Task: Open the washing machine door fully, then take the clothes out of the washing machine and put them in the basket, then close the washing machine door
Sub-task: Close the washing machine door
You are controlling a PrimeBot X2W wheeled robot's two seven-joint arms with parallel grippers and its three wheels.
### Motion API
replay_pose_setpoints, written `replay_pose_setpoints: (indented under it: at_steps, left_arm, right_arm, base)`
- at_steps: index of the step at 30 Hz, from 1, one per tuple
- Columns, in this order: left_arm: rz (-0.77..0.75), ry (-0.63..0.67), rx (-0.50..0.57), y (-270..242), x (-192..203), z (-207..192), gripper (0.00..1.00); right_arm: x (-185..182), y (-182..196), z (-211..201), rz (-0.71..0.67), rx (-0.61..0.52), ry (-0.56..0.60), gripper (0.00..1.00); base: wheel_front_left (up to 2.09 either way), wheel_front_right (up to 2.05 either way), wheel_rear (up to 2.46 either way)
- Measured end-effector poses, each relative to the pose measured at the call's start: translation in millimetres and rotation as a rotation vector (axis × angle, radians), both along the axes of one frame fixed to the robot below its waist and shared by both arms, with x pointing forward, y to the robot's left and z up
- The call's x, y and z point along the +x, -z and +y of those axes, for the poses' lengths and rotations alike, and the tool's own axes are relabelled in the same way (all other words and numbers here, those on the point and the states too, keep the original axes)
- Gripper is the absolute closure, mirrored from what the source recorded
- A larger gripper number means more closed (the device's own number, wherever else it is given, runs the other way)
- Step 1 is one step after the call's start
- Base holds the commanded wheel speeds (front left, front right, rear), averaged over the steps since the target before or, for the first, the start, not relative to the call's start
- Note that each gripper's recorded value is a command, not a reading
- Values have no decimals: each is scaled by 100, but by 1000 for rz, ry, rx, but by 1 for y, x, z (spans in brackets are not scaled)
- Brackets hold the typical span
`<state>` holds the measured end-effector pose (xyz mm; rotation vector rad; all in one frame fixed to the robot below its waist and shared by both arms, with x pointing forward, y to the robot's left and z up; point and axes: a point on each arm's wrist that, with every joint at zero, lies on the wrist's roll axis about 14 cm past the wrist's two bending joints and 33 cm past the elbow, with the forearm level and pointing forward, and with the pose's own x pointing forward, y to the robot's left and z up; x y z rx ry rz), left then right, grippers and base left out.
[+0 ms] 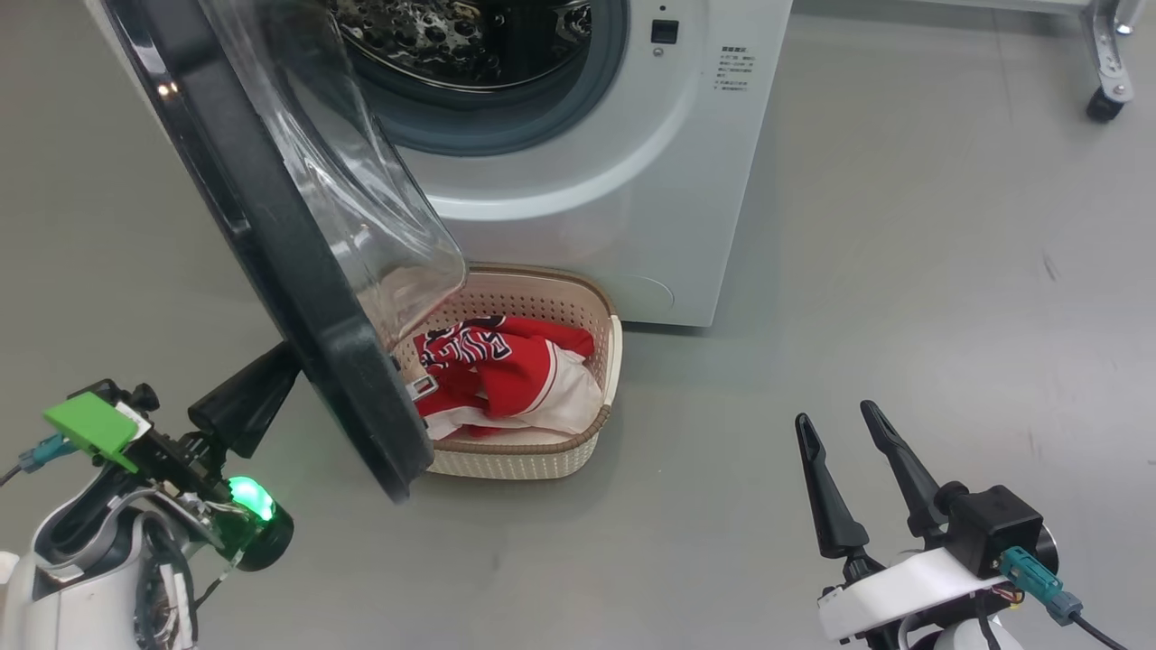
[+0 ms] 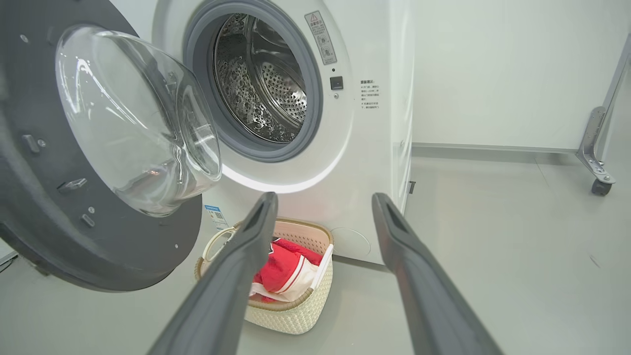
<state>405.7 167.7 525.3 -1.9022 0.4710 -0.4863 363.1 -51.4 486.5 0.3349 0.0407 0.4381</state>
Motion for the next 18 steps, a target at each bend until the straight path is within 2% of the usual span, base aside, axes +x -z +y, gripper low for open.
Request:
replay_pose_setpoints:
  at_steps: [18]
  left_arm:
    - [26,112,-60,2,22,-72,100]
  right_arm:
    - [-7,2,-41,11,-9,134,0]
  base:
    - [0,0,0]
